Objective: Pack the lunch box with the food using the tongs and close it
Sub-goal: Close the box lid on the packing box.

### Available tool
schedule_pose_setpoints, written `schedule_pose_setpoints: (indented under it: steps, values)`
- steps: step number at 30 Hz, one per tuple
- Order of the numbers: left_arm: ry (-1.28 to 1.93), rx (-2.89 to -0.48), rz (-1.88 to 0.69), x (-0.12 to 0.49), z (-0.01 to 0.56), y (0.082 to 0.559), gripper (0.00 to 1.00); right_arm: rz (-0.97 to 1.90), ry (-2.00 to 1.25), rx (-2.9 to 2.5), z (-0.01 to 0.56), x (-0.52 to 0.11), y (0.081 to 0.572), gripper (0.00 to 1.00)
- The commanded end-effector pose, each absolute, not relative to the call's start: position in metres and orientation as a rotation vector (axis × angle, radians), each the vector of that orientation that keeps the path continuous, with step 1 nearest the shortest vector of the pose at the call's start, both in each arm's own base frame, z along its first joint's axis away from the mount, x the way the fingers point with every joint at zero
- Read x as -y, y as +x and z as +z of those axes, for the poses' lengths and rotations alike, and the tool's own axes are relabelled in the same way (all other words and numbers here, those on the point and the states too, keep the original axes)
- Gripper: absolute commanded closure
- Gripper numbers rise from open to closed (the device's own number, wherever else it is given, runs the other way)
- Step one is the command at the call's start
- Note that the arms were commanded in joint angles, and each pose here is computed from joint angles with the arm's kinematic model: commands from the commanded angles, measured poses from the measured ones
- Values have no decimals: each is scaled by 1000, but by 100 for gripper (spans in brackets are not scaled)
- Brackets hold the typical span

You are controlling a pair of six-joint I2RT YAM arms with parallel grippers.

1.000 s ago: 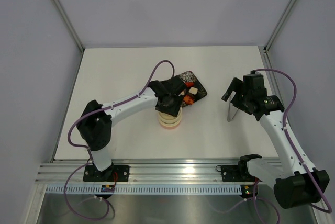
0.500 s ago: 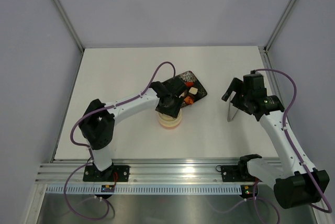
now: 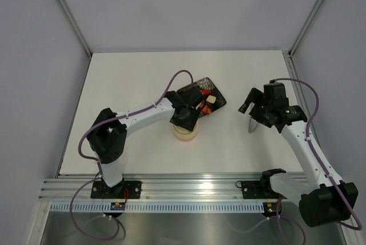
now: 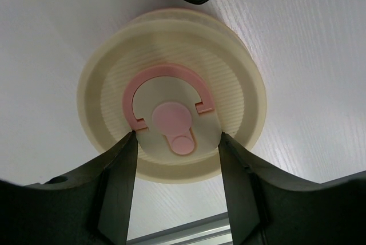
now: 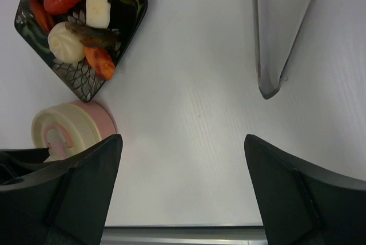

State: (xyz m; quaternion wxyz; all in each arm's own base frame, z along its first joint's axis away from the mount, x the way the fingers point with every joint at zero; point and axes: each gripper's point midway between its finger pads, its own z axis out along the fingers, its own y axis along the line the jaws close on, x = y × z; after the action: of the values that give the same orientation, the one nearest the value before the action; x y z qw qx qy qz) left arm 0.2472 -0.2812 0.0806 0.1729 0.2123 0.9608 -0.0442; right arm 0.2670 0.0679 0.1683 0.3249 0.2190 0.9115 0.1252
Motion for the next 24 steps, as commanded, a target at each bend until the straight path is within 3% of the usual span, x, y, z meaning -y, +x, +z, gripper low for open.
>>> schedule_pose_setpoints:
  steps: [1, 12, 24]
  values:
    - [670, -2711, -148, 285, 77, 246, 100, 507, 537, -2400, 164, -97, 269, 5]
    - [784, -2701, -187, 287, 70, 241, 100, 832, 485, -2515, 110, -197, 242, 6]
    - [835, -2748, -285, 288, 59, 221, 100, 968, 541, -2509, 98, -211, 230, 7]
